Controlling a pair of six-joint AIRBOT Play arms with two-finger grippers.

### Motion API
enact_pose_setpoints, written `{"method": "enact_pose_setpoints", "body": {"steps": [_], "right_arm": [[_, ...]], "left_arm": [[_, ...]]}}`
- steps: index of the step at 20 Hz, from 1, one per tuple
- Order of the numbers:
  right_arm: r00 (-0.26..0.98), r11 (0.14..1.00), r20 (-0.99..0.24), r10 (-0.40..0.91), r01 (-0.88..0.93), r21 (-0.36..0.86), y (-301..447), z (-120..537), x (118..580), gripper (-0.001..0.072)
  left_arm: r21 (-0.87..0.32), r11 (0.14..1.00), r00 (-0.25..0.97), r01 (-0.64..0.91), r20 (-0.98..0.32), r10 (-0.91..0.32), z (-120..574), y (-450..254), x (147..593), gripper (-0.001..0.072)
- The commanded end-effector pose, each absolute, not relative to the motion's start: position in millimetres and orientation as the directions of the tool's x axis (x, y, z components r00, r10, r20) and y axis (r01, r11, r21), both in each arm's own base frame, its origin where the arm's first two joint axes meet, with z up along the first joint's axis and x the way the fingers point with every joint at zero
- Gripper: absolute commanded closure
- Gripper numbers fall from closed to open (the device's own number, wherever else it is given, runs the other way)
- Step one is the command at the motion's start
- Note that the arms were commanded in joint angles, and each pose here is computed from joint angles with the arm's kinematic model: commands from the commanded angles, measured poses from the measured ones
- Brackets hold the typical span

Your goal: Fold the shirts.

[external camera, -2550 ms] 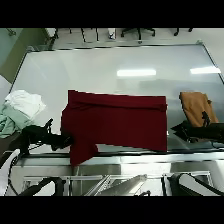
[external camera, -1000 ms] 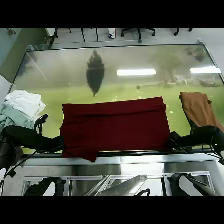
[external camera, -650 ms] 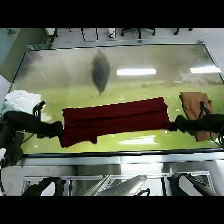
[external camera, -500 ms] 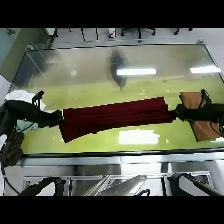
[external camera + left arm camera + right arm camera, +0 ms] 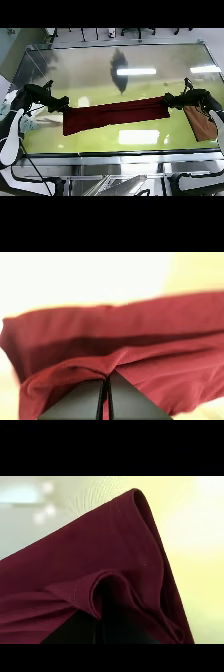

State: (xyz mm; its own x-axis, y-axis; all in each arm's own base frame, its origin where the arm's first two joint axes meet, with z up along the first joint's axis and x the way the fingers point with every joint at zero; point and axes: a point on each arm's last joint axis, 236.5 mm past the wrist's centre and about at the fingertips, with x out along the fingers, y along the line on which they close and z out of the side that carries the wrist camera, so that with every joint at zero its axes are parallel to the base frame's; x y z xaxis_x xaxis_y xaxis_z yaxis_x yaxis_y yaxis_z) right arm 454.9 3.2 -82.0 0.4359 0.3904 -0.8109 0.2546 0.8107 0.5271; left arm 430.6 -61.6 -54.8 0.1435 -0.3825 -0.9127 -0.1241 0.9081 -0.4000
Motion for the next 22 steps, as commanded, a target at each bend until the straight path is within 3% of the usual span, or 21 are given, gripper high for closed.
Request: {"method": "enact_pose_setpoints", "body": {"steps": [1,2,3,4,5,6,7,8,13,17,18,19,20,21,22], "right_arm": [[0.417,0.819,-0.819,0.393,0.246,0.518,5.6,-93.1,459.7,0.0692],[0.418,0.820,-0.818,0.395,0.240,0.519,5.9,-90.5,460.9,0.0682],[0.408,0.821,-0.817,0.407,0.227,0.523,7.5,-85.6,461.0,0.0597],[0.393,0.830,-0.821,0.414,0.209,0.518,6.4,-79.9,460.1,0.0415],[0.375,0.845,-0.831,0.409,0.187,0.501,0.9,-73.4,459.2,0.0312],[0.360,0.862,-0.846,0.393,0.177,0.476,-8.2,-69.1,457.9,0.0258],[0.352,0.875,-0.865,0.357,0.198,0.441,-23.4,-67.3,456.8,0.0168],[0.350,0.878,-0.877,0.329,0.230,0.421,-36.1,-68.0,455.8,0.0103],[0.293,0.836,-0.870,0.396,0.276,0.474,-36.7,-93.8,446.5,0.0097],[0.287,0.769,-0.805,0.519,0.254,0.586,-7.9,-103.3,451.4,0.0120],[0.270,0.761,-0.802,0.533,0.260,0.594,-4.2,-107.8,448.8,0.0131],[0.250,0.756,-0.800,0.546,0.265,0.599,-0.7,-112.7,445.4,0.0212],[0.240,0.753,-0.800,0.550,0.271,0.600,0.5,-117.4,443.8,0.0335],[0.235,0.752,-0.800,0.552,0.274,0.600,0.9,-120.3,443.1,0.0487],[0.234,0.752,-0.801,0.552,0.276,0.599,0.6,-121.9,443.3,0.0665]], "left_arm": [[-0.405,0.911,0.121,-0.081,-0.911,-0.394,-65.7,-79.0,455.5,0.0693],[-0.401,0.913,0.101,-0.071,-0.914,-0.393,-67.2,-81.3,455.7,0.0693],[-0.401,0.914,0.081,-0.068,-0.915,-0.395,-67.8,-81.4,455.5,0.0692],[-0.410,0.910,0.065,-0.065,-0.911,-0.407,-66.3,-84.1,455.9,0.0625],[-0.430,0.901,0.056,-0.061,-0.902,-0.427,-61.7,-89.3,457.2,0.0332],[-0.450,0.891,0.059,-0.057,-0.893,-0.447,-55.4,-93.9,460.2,0.0075],[-0.465,0.884,0.078,-0.049,-0.884,-0.460,-46.8,-97.0,466.0,0.0001],[-0.472,0.881,0.092,-0.037,-0.880,-0.467,-37.6,-98.5,470.9,0.0001],[-0.476,0.879,0.105,0.013,-0.874,-0.475,6.5,-100.1,477.0,0.0001],[-0.477,0.878,0.118,0.043,-0.870,-0.479,43.3,-104.8,478.3,0.0004],[-0.475,0.877,0.120,0.066,-0.869,-0.480,51.4,-110.7,477.8,0.0172],[-0.474,0.877,0.126,0.085,-0.868,-0.481,57.8,-115.2,478.4,0.0435],[-0.472,0.875,0.134,0.107,-0.865,-0.483,63.8,-121.9,479.4,0.0643],[-0.471,0.872,0.138,0.131,-0.863,-0.486,68.2,-130.9,479.4,0.0693],[-0.470,0.869,0.138,0.152,-0.861,-0.490,70.2,-141.6,478.3,0.0693]]}}
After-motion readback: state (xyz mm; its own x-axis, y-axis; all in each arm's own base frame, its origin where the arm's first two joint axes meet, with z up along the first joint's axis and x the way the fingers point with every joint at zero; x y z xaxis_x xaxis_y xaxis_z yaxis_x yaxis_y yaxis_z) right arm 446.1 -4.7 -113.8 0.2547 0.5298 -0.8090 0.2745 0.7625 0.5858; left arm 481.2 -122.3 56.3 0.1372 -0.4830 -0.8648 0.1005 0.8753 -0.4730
